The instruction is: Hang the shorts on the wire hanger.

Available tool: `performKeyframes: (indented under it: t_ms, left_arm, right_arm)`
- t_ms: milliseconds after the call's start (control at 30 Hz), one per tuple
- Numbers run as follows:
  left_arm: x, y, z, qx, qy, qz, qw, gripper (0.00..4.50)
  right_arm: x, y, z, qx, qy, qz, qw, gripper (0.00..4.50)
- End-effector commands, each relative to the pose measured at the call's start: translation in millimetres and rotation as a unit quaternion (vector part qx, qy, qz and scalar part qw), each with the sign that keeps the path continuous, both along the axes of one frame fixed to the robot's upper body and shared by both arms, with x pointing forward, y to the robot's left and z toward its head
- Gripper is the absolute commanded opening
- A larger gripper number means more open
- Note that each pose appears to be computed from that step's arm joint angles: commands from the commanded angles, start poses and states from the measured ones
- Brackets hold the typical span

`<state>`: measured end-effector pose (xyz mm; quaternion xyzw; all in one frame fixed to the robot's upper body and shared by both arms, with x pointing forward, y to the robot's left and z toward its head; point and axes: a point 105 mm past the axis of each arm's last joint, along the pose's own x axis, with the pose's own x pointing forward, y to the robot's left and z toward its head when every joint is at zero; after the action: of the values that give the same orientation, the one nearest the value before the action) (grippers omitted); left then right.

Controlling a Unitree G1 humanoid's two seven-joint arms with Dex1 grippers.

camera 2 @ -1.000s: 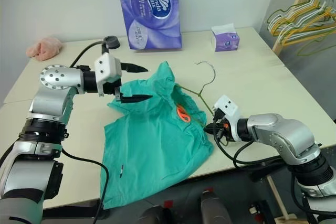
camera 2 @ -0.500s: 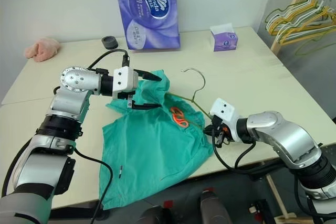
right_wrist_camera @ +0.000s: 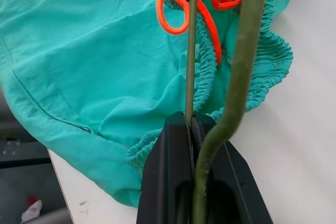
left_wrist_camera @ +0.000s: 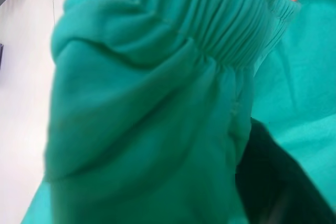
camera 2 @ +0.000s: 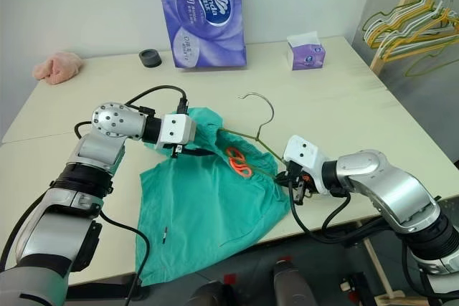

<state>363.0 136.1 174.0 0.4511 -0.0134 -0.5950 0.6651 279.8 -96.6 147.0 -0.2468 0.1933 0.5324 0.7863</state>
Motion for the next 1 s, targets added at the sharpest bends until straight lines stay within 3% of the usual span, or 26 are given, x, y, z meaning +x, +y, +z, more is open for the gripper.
performKeyframes:
  t_ms: [33, 367, 600, 800, 833, 900, 1000]
  left_arm:
    - [-5, -7, 4, -0.016, 0.006, -0.013, 1.0, 0.96]
    - [-13, -7, -3, -0.009, 0.029, -0.017, 0.999, 0.92]
    - [-12, 0, -10, 0.007, 0.027, -0.004, 1.0, 0.87]
    - [-13, 4, -12, 0.01, 0.024, 0.005, 1.0, 0.82]
    - [-12, 5, -12, 0.01, 0.022, 0.008, 1.0, 0.82]
    - [-11, 7, -11, 0.007, 0.019, 0.014, 1.0, 0.82]
    - [-10, 10, -10, -0.001, 0.015, 0.025, 1.0, 0.81]
  right_arm:
    - [-9, 12, 15, -0.003, -0.053, 0.053, 0.997, 0.0]
    - [-11, 8, 10, -0.066, -0.099, 0.117, 0.986, 0.0]
    - [-1, -18, 6, -0.11, -0.117, 0.088, 0.983, 2.22]
    - [16, -77, 15, -0.146, -0.121, -0.011, 0.982, 4.29]
    - [18, -88, 17, -0.146, -0.121, -0.033, 0.981, 4.5]
    - [18, -109, 16, -0.133, -0.12, -0.07, 0.981, 4.5]
    - [2, -106, 8, -0.038, -0.106, -0.078, 0.991, 4.5]
